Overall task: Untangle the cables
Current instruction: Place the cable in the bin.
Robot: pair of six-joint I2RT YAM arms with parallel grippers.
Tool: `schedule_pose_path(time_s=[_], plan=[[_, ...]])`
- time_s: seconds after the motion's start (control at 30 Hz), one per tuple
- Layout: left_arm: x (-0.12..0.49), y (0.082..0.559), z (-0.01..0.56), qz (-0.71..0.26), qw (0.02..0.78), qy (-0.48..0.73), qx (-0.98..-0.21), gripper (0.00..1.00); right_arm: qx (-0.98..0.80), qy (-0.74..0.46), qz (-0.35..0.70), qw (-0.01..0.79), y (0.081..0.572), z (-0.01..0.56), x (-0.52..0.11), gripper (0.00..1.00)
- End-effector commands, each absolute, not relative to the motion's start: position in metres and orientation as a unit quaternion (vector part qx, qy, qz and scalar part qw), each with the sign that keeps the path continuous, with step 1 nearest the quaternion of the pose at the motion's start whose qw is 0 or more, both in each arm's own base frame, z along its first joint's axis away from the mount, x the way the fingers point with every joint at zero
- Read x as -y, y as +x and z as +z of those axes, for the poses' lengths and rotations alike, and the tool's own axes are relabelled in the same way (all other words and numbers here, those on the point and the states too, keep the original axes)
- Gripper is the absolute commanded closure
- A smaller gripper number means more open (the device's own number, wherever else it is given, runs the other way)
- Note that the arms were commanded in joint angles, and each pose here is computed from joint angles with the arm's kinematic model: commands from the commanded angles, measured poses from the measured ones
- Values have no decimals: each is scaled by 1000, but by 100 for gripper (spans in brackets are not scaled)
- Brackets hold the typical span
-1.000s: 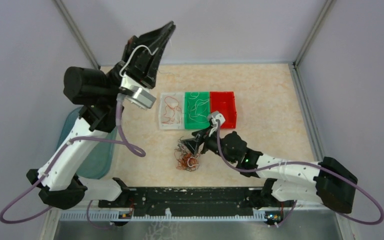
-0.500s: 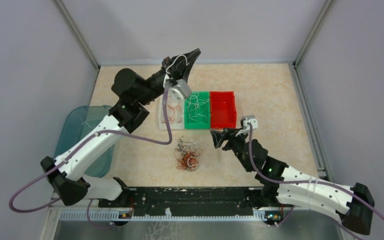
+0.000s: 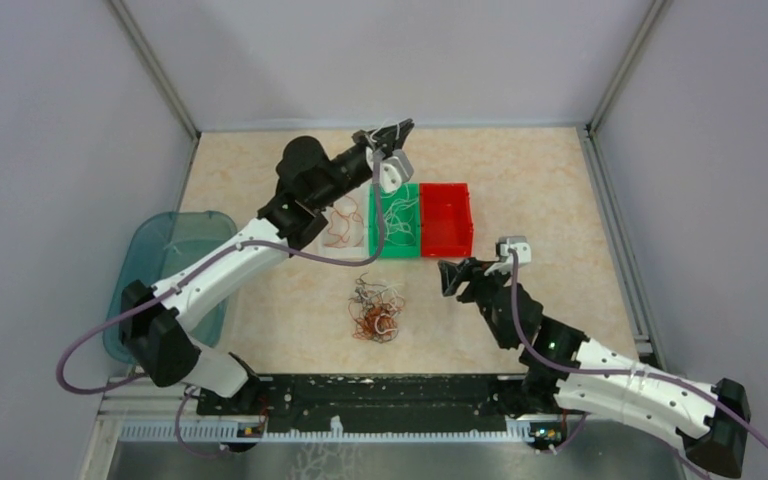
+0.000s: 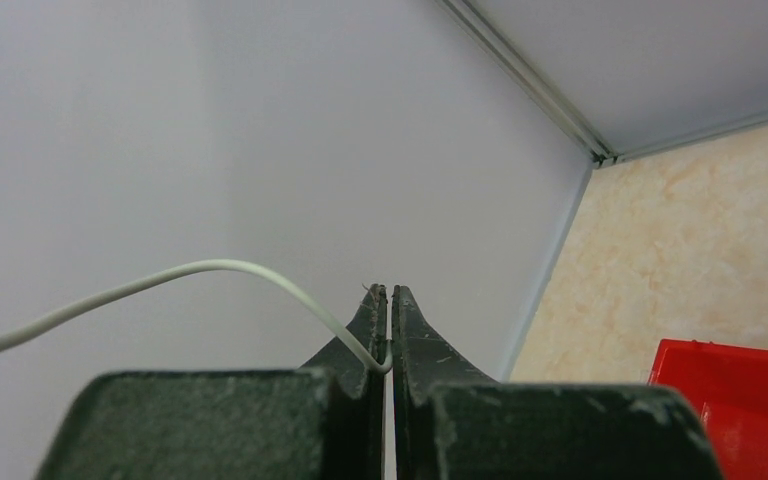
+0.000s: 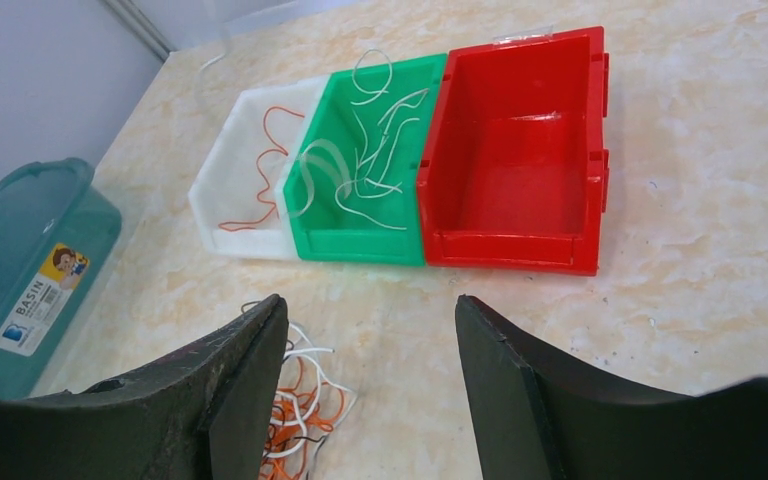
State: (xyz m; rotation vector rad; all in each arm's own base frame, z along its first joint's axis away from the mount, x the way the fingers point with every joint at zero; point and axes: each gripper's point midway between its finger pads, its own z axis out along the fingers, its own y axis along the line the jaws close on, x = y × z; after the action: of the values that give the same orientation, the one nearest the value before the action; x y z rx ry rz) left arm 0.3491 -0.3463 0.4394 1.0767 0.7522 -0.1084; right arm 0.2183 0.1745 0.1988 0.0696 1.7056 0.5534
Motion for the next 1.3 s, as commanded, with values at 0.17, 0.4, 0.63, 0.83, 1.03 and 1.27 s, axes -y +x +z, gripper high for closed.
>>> schedule_pose_path(time_s=[0.17,0.4,0.63,0.83,1.03,1.27], plan=[[340,395,404,-46,780,485,-392,100,-732,48,242,636,220,210,-166,38],[338,428,345,-53,734,498,-459,100,-727,48,239,642,218,218,-160,39],[347,442,303,-66,696,523,-487,100,-727,48,239,642,217,218,-158,41],[355,440,242,-106,611,552,-557,100,-726,46,237,644,217,221,-158,41],[344,429,172,-78,514,573,-634,100,-725,47,238,644,218,222,-157,42],[333,435,142,-43,478,587,-652,100,-727,47,239,642,221,223,-159,43]])
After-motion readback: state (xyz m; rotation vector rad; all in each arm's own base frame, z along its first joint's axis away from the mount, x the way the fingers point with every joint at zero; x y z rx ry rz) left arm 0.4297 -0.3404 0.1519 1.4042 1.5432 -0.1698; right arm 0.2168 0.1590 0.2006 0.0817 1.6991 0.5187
